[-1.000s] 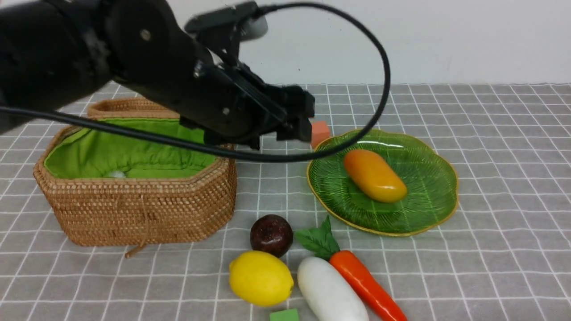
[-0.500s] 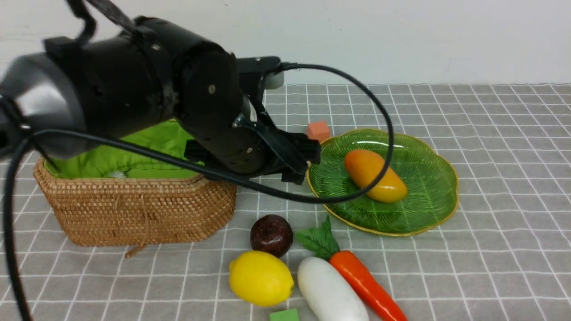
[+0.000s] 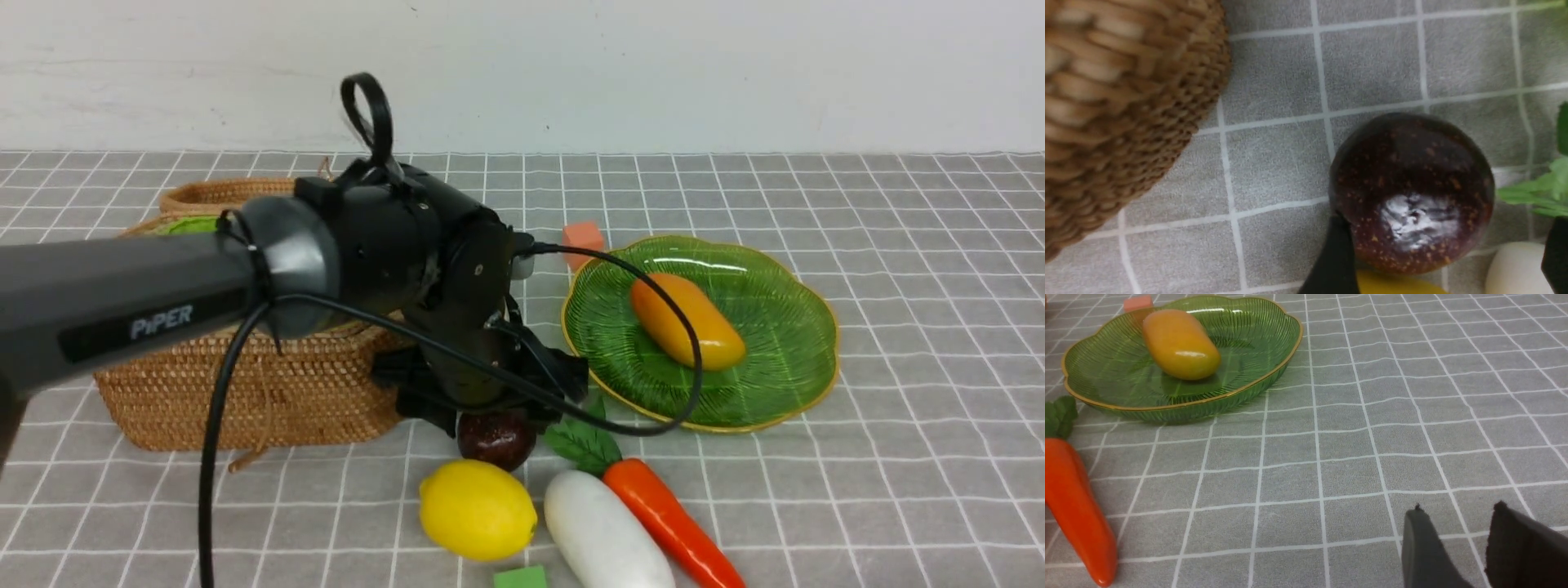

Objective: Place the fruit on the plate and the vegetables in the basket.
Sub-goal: Grab a mangosteen with your left arm and put it on the plate on the right

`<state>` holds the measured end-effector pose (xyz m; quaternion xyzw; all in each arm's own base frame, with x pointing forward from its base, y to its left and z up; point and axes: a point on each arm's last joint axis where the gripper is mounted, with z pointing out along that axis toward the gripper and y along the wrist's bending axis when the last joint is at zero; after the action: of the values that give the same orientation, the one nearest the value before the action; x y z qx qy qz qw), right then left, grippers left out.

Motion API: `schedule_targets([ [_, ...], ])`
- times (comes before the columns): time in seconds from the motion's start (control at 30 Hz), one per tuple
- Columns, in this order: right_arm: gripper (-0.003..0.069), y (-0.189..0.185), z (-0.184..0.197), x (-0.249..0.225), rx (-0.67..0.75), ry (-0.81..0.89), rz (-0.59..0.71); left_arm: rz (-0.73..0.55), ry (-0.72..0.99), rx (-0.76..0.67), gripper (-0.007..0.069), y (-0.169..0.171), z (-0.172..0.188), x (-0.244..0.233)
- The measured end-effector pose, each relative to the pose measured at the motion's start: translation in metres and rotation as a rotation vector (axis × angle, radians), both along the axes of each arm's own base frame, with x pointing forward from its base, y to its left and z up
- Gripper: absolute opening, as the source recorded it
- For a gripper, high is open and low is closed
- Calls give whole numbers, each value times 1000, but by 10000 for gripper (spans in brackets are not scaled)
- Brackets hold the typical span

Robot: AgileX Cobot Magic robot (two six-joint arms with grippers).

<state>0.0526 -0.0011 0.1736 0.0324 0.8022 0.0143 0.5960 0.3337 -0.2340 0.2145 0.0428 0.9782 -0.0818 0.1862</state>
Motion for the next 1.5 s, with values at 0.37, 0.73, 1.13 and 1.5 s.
schedule_targets([
  [0.37, 240, 0, 0, 0, 0, 0, 0, -17, 13, 53, 544, -2, -20, 7],
  [0.73, 240, 0, 0, 0, 0, 0, 0, -38, 32, 100, 496, 1, -15, 6],
  [1.13, 240, 0, 0, 0, 0, 0, 0, 26, -217, -215, 496, -23, 73, 27],
  [1.5, 240, 0, 0, 0, 0, 0, 0, -38, -221, -258, 496, -69, 12, 36],
])
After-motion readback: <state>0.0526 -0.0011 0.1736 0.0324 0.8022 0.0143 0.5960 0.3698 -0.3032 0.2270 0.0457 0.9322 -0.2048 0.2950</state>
